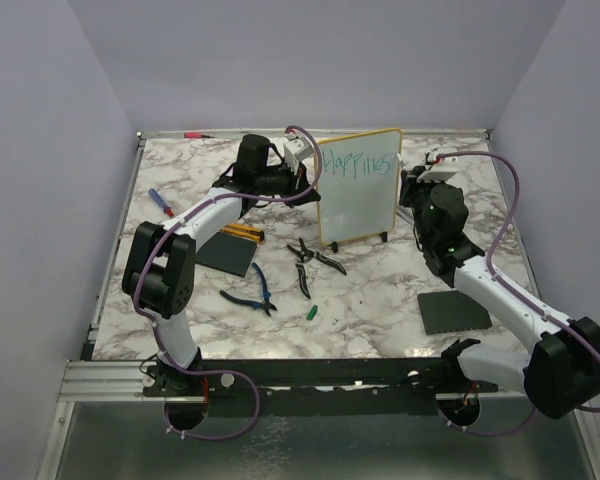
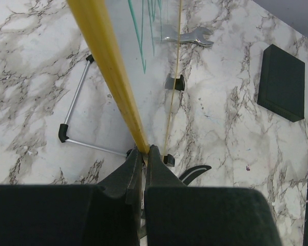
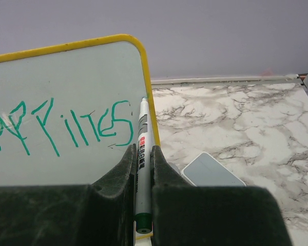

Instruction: Write a sentence on the whiteboard

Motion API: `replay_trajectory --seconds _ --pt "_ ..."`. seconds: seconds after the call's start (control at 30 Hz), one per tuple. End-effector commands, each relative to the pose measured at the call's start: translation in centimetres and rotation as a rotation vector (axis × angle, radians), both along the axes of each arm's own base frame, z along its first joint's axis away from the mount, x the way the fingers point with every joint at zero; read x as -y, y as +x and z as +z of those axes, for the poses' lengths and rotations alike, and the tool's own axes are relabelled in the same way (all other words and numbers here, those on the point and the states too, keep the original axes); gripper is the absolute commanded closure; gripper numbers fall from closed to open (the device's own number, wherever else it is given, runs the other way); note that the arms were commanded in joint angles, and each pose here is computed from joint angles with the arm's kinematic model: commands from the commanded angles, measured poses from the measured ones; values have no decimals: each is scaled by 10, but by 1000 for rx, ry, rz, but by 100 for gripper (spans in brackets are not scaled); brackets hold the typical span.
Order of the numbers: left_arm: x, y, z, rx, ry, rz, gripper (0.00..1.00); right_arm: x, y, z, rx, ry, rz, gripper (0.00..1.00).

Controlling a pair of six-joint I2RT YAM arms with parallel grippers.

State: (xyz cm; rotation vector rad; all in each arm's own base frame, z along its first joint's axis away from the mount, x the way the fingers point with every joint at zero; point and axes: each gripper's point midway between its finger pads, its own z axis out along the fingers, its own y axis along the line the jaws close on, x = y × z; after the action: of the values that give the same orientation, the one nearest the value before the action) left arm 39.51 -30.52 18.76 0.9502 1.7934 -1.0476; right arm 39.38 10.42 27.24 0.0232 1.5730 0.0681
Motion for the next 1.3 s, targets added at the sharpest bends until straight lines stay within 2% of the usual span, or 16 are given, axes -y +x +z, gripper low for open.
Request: replay_trajectory --seconds 0.0,0.63,1.27 --pt "-1 -3 11 60 3 -9 100 -9 3 17 45 8 55 99" --pt "0 -2 11 60 3 -10 100 -8 -7 -26 -64 13 64 99" --pt "0 -2 12 61 2 -10 100 13 -7 -43 -114 3 -59 99"
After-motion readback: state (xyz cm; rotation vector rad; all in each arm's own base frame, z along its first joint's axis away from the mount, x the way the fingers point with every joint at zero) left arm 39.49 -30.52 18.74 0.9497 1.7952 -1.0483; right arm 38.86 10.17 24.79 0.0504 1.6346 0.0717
